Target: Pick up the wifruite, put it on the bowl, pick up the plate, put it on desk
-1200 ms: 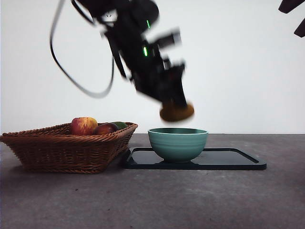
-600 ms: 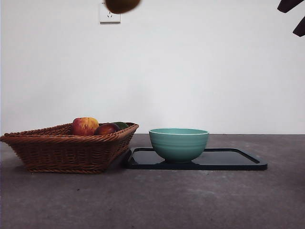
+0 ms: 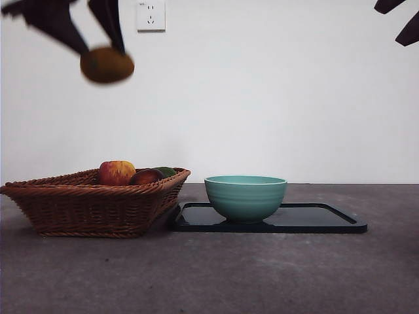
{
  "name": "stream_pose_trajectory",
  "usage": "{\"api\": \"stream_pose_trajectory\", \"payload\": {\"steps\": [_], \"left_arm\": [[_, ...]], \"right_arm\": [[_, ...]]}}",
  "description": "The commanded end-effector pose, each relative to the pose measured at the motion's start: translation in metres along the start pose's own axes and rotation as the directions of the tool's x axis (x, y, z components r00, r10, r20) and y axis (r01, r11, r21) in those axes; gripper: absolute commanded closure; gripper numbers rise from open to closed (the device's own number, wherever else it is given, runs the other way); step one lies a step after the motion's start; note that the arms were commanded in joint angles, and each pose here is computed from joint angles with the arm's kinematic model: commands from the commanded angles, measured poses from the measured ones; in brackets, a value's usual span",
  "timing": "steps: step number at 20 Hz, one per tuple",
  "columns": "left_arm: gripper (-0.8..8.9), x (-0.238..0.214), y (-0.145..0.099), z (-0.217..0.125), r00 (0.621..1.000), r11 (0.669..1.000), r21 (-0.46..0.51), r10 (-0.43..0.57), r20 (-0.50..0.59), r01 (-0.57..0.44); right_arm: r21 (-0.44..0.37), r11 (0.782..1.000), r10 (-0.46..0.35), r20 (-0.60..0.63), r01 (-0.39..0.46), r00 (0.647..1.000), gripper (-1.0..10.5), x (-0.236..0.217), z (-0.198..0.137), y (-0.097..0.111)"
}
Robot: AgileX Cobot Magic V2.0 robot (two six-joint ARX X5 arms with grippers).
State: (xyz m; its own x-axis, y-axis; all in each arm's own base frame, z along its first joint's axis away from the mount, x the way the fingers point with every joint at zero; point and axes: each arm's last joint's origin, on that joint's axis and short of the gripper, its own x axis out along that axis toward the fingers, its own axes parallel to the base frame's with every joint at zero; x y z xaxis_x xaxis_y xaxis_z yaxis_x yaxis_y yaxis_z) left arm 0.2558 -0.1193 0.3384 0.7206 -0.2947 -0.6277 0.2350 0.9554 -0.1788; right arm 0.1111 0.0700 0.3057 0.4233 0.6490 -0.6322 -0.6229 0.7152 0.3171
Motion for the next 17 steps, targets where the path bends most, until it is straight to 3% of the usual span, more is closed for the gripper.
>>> {"api": "stream_pose_trajectory", "payload": {"steps": [1,7,13,17], "left_arm": [[6.32,0.022,0.004,-0.016,0.999,0.997,-0.064,0.037,0.015,-0.036],[6.32,0.073,0.016,-0.061,0.990,0.990,-0.052,0.132,-0.042,-0.134],[6.31,0.123,0.020,-0.083,0.974,0.985,-0.026,0.165,-0.158,-0.171],[5.95,0.126,0.021,-0.086,0.970,0.984,-0.023,0.169,-0.173,-0.176]], "right_arm": [[-0.019,1.000,0.007,0.006,-0.007,1.000,7.2,0.000,0.002,0.001],[-0.020,1.000,0.007,0.007,-0.007,1.000,7.2,0.000,0.002,0.001],[-0.019,1.000,0.007,0.006,-0.007,1.000,7.2,0.000,0.002,0.001],[-0.019,1.000,0.007,0.006,-0.007,1.000,7.2,0.000,0.002,0.001]]}}
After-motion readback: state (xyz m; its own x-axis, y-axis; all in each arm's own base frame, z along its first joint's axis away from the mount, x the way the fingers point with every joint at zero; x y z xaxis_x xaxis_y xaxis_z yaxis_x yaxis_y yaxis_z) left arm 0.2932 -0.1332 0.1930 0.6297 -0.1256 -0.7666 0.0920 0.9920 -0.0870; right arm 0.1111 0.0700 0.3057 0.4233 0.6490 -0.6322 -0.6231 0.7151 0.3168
